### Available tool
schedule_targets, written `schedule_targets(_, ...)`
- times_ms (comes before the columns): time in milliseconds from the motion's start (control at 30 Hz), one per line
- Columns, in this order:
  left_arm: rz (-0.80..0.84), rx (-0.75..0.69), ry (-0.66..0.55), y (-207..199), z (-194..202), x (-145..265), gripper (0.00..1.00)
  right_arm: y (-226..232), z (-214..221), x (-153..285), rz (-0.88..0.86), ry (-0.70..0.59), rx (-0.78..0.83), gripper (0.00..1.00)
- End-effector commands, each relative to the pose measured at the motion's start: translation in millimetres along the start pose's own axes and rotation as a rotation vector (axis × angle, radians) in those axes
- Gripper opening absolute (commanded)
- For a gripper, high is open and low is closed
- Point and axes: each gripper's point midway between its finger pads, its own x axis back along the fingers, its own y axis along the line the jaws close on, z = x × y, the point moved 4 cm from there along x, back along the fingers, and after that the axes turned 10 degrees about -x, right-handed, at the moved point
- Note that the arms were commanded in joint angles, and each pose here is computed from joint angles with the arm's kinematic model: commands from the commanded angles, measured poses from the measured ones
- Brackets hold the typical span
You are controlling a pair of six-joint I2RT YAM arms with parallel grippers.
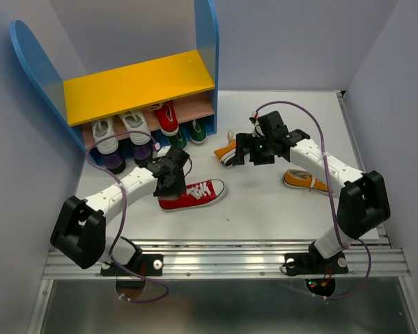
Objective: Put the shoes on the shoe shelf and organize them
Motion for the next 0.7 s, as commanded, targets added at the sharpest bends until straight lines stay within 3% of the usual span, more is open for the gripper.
schedule_targets(0, 0.147, 0.025, 0.096, -21.9, 22.0, -6.0, 0.67, 5.8, -20.6, 19.6, 0.009, -0.099, 0.005, 1.0)
schedule_targets(433, 0.384, -0.046, 0.176, -63.4, 43.2, 29.1, 0.64, -1.6, -19.6, 19.3, 0.034, -0.104, -0.013, 1.0)
schedule_targets(667, 0.221, -0.126, 0.098, -41.1, 24.8, 46.4, 0.57, 0.2, -19.3, 19.2, 0.023, -0.101, -0.018, 1.0)
